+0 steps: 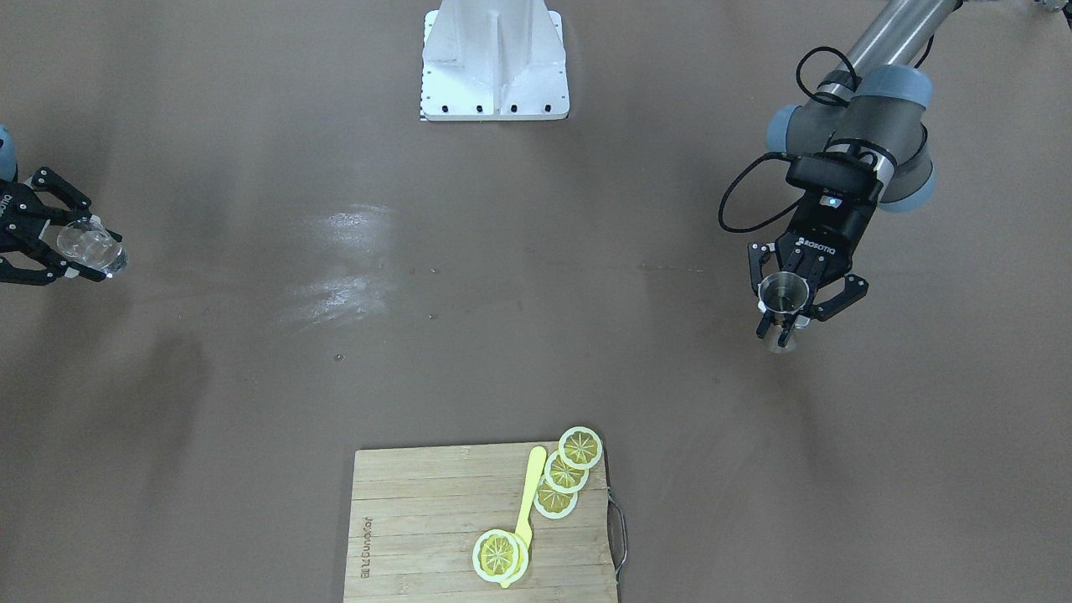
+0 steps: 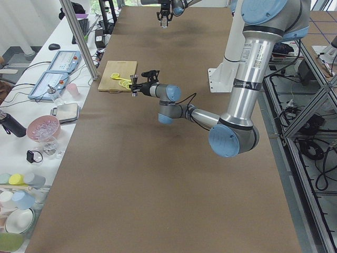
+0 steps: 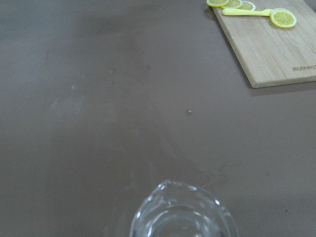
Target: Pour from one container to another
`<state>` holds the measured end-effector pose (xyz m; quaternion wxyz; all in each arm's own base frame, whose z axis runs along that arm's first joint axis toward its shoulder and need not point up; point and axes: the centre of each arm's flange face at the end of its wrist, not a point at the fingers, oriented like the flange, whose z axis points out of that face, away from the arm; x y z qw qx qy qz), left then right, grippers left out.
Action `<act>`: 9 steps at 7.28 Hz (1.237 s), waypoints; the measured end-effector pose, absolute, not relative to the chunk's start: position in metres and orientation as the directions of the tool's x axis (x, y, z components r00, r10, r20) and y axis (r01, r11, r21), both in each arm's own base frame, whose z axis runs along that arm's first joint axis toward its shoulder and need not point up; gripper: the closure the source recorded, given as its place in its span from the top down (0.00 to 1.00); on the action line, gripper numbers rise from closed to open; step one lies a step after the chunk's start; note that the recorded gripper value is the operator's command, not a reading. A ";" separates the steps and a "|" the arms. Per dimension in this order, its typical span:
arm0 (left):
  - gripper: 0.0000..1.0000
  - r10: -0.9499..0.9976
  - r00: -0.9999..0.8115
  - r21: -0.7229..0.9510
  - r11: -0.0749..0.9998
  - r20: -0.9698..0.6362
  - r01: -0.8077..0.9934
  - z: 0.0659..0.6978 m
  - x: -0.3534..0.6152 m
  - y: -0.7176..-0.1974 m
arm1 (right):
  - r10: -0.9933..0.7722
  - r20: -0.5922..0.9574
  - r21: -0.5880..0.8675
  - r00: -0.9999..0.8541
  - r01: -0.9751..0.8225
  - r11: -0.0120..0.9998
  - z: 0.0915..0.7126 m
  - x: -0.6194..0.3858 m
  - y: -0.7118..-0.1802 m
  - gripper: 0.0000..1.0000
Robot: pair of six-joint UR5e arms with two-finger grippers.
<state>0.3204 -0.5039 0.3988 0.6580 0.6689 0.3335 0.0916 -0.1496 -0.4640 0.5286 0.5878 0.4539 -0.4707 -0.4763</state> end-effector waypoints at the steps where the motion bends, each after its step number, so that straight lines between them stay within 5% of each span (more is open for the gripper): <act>1: 0.00 0.546 0.752 0.923 0.120 -0.369 0.366 0.401 0.319 -0.513 | -0.984 0.135 0.982 0.115 0.119 0.148 0.539 -0.146 -0.457 0.00; 4: 0.00 0.445 0.738 0.861 0.216 -0.507 0.461 0.444 0.298 -0.531 | -0.969 0.124 0.985 0.212 0.091 0.146 0.558 -0.134 -0.442 0.00; 9: 0.00 0.126 0.716 0.725 0.189 -0.686 0.662 0.512 0.331 -0.481 | -0.956 0.041 0.996 0.291 0.064 0.062 0.596 -0.161 -0.426 0.00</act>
